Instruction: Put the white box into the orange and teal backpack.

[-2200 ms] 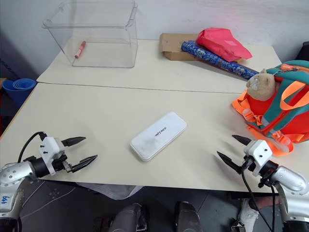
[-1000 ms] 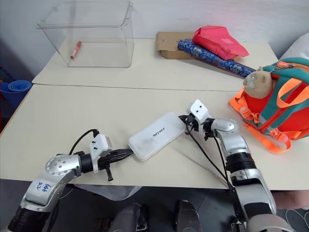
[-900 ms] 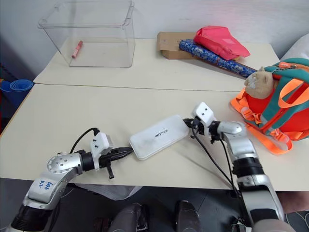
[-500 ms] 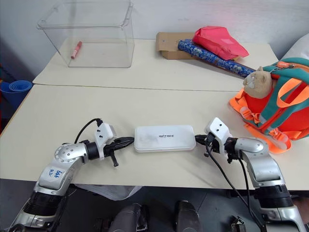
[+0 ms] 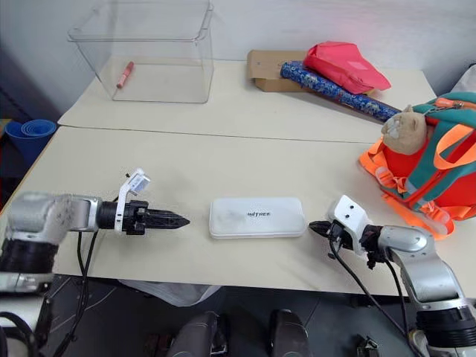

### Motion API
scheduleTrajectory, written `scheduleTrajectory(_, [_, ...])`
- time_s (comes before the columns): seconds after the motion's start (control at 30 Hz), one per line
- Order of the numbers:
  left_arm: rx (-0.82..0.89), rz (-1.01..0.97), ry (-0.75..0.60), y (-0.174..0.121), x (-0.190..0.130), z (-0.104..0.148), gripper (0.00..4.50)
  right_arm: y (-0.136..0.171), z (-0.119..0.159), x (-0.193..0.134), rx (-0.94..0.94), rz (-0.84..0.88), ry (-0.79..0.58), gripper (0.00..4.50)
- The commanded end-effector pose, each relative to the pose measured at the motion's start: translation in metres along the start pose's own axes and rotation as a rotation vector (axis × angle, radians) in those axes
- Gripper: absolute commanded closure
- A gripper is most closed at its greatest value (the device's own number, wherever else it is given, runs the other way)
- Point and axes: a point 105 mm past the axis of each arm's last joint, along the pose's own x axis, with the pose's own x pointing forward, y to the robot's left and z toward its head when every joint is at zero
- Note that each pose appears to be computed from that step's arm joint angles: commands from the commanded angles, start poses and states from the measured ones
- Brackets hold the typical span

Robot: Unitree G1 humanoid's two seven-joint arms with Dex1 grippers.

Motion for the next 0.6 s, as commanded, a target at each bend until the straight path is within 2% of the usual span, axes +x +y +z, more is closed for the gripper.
scheduleTrajectory(0.03, [-0.160, -0.027, 0.030, 0.002, 0.016, -0.002, 0.03, -0.003, 0.010, 0.002, -0.062, 0.007, -0.020, 4.50])
scheduleTrajectory(0.17, [-0.209, -0.009, 0.068, 0.006, 0.033, -0.003, 0.03, -0.004, 0.014, 0.012, -0.095, 0.022, -0.026, 4.50])
scheduleTrajectory(0.3, [-0.262, 0.031, 0.018, 0.015, 0.051, 0.007, 0.03, -0.006, 0.023, 0.025, -0.119, 0.028, -0.050, 4.50])
scheduleTrajectory(0.6, [-0.270, -0.108, 0.056, -0.010, 0.082, 0.013, 0.03, -0.006, 0.027, 0.038, -0.129, 0.046, -0.071, 4.50])
